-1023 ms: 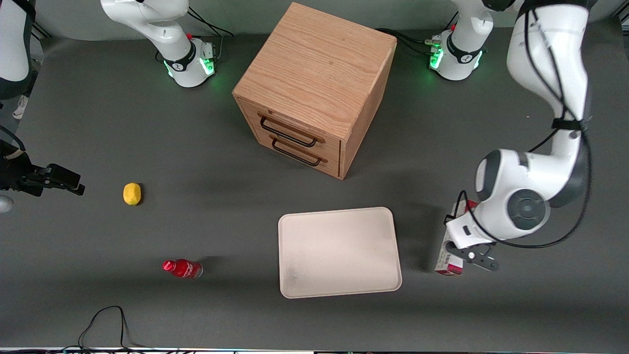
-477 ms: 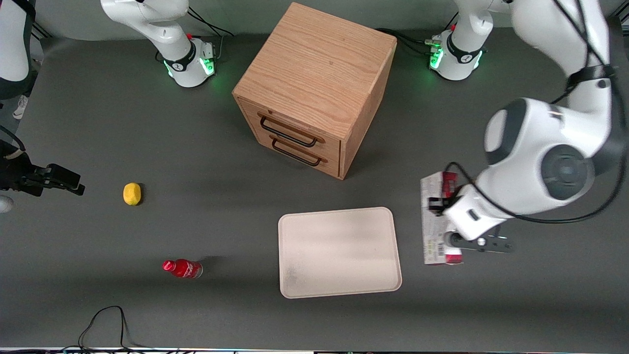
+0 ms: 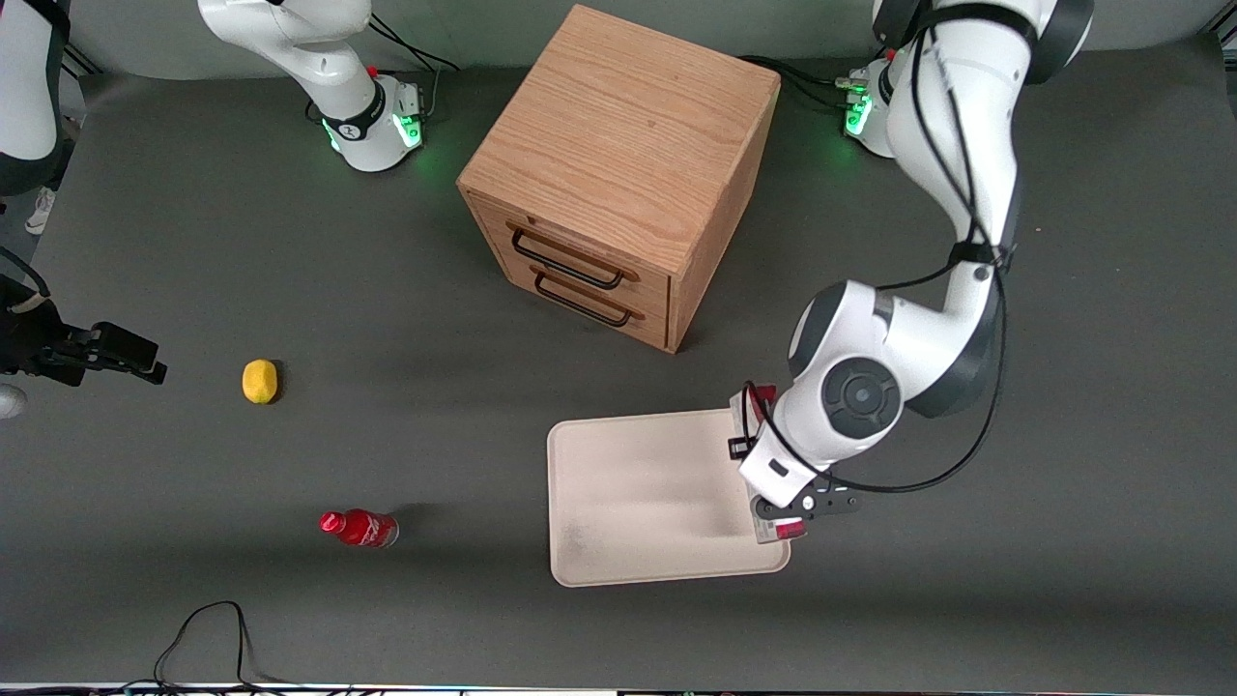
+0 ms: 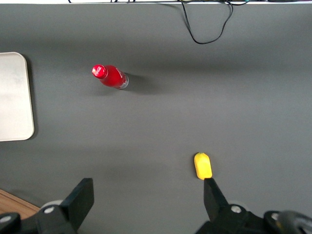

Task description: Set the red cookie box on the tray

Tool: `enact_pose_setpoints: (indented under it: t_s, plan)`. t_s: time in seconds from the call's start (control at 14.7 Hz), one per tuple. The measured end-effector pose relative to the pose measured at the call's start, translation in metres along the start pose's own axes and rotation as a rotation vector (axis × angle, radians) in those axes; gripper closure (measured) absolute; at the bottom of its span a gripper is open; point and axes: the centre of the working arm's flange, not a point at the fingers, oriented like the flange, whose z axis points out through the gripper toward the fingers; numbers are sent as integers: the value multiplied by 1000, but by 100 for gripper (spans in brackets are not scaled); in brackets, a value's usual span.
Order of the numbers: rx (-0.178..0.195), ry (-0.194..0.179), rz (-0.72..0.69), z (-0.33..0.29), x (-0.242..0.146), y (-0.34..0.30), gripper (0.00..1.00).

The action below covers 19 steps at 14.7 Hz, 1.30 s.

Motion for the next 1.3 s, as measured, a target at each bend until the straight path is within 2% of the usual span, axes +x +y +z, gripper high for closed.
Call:
enact_pose_setpoints:
  t_s: [0.14, 0.41, 0.55, 0.68, 0.89, 1.02, 1.09, 1.16, 1.3]
  plan:
    - [21, 2, -18, 34, 3, 2, 95]
    - [33, 17, -15, 60, 1, 13, 95]
    - [46, 34, -5, 63, 2, 13, 81]
    - [66, 59, 12, 60, 4, 13, 59]
    - [52, 92, 15, 40, 7, 17, 27]
    - [38, 127, -20, -8, 13, 0, 6]
    - [37, 128, -50, -36, 16, -21, 0]
    - [43, 116, -82, -68, 17, -49, 0]
    - [62, 70, -101, -134, 11, -115, 0]
